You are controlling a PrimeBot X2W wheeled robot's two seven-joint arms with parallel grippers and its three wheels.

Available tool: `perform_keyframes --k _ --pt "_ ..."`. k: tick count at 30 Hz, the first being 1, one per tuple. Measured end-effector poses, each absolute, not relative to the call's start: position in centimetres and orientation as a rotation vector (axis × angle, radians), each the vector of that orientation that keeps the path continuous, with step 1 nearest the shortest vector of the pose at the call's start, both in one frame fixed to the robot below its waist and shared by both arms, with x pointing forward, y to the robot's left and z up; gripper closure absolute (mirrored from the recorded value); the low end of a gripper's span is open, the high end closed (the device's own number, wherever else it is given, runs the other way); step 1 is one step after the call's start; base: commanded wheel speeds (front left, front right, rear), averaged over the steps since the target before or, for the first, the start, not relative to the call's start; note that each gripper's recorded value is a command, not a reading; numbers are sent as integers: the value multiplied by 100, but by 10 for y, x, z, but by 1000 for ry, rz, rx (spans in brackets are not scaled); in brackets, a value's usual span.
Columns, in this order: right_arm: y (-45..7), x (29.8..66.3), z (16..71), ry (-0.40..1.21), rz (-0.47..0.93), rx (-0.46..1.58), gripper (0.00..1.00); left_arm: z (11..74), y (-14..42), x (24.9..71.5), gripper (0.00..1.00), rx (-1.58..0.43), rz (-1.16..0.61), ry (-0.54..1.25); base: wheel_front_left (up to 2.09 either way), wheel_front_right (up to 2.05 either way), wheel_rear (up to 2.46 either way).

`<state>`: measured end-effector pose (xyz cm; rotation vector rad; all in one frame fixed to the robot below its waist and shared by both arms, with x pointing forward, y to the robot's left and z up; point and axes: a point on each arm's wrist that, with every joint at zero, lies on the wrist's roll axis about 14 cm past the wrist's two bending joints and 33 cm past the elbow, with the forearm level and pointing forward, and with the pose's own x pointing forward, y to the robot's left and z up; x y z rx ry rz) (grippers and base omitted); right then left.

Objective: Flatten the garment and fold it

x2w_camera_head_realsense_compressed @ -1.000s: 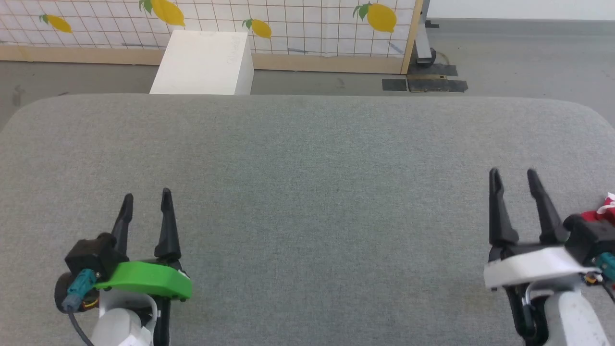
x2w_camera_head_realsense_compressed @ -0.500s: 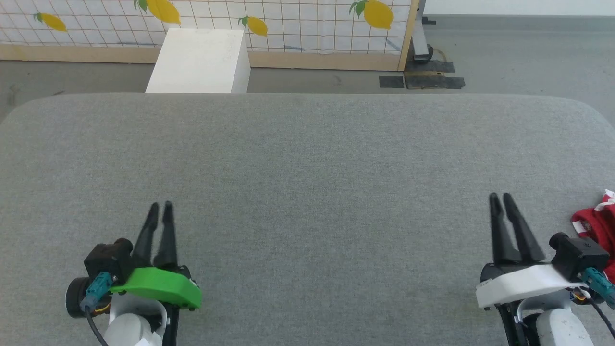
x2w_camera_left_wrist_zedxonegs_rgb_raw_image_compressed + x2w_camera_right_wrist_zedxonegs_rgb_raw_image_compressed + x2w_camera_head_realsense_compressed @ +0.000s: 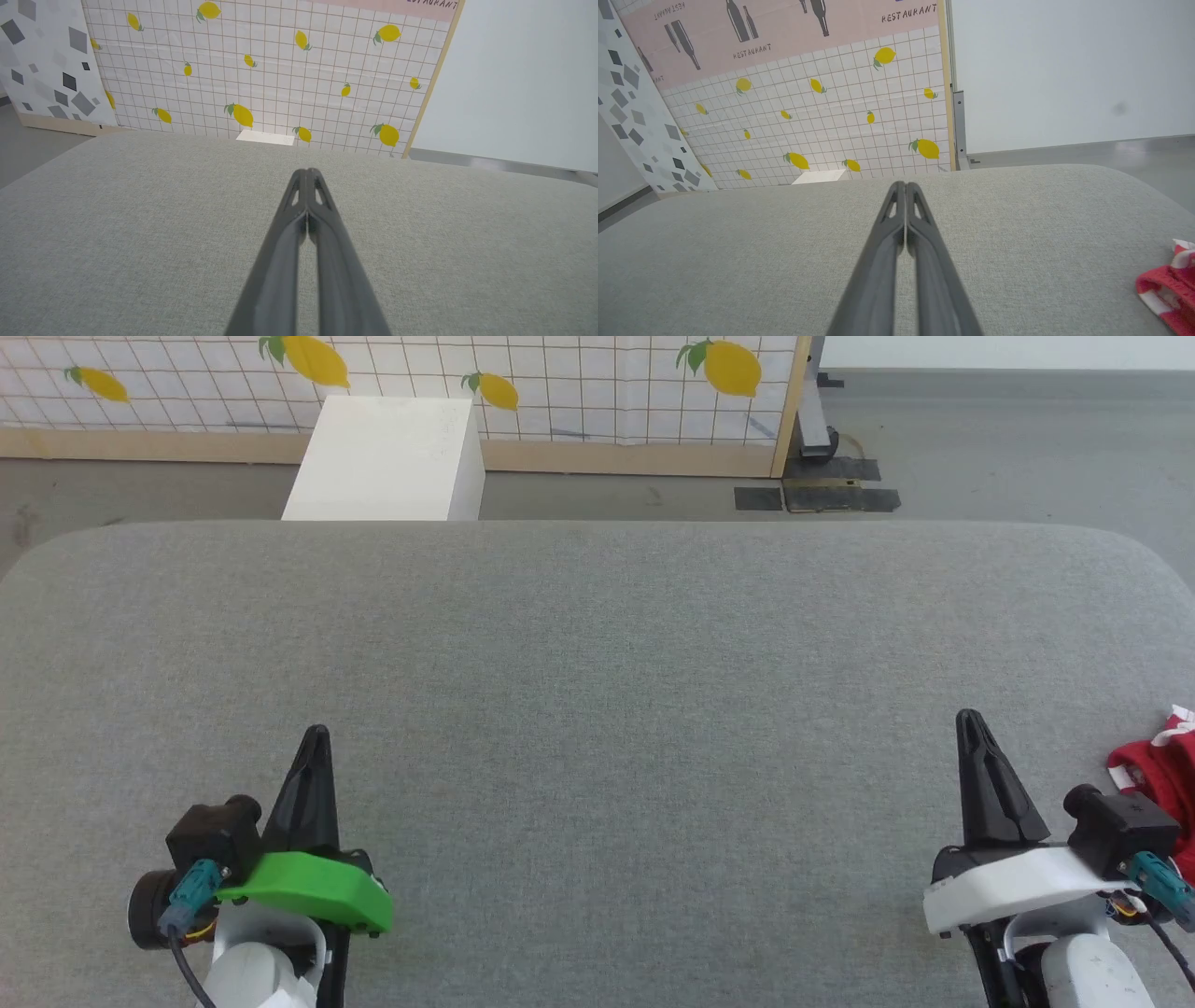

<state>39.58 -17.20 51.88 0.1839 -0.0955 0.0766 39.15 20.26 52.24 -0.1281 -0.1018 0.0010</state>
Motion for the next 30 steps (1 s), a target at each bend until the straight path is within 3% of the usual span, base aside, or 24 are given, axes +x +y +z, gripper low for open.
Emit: perform_keyframes --k 30 --pt "-167 392 526 -81 100 126 100 527 195 388 100 -78 -8 -80 0 0 0"
